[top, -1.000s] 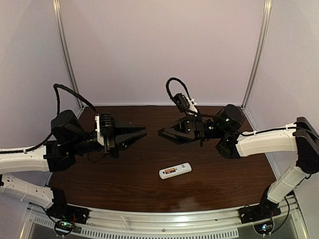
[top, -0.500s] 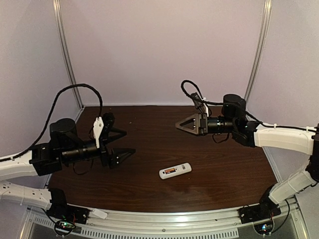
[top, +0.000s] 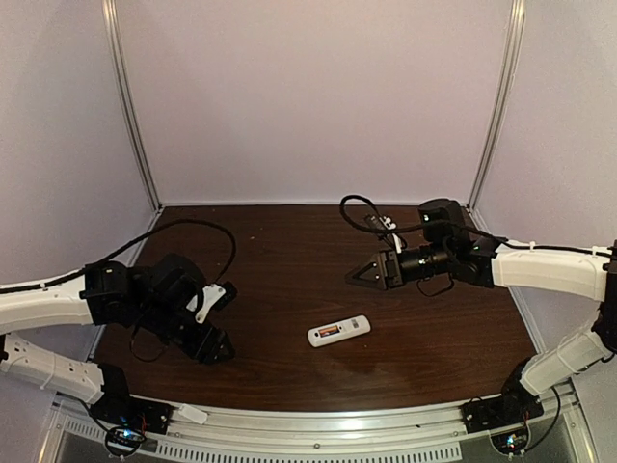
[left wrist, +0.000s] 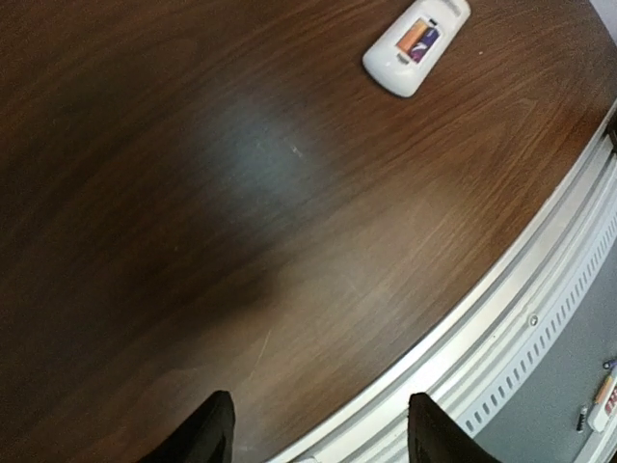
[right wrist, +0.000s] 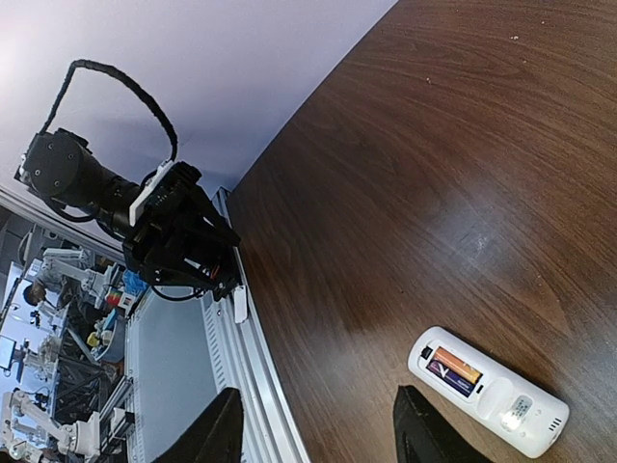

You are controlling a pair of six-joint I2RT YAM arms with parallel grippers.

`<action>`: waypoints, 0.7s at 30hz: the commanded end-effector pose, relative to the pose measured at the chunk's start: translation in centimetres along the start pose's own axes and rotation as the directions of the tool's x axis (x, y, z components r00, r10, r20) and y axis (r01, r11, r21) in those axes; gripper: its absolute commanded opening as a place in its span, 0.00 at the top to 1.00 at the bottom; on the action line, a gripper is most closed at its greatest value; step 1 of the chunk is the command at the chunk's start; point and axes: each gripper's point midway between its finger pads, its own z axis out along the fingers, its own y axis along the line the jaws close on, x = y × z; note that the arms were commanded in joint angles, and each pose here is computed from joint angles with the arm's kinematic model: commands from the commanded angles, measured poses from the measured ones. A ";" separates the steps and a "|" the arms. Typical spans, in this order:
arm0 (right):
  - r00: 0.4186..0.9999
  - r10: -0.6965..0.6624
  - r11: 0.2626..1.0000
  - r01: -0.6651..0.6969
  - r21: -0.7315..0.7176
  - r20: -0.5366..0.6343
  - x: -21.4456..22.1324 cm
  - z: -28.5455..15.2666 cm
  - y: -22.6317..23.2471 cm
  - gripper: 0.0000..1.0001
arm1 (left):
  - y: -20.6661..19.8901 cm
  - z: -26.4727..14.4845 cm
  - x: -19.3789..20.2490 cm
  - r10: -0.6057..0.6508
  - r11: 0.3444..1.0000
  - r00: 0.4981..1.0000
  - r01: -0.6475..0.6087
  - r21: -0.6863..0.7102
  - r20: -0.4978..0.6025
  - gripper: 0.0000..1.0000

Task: Load the batteries into the remote control
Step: Pick up the battery cover from the center of the board.

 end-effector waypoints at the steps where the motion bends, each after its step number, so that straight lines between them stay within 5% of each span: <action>1: 1.000 -0.028 0.999 0.029 0.016 -0.007 0.6 -0.4 0.0 0.45 | 0.2 -0.8 3.5 -0.228 0.973 0.965 0.222 -0.063 -0.128 0.37; 12: 0.999 -0.027 1.000 0.027 0.002 -0.019 1.1 -0.1 -0.3 0.46 | 1.5 -0.1 12.2 -0.553 0.813 0.794 0.447 -0.374 -0.253 0.57; 21: 0.999 -0.035 0.999 0.035 0.001 -0.019 1.6 -0.4 -0.2 0.45 | 3.8 0.0 16.3 -0.636 0.720 0.731 0.448 -0.530 -0.246 0.77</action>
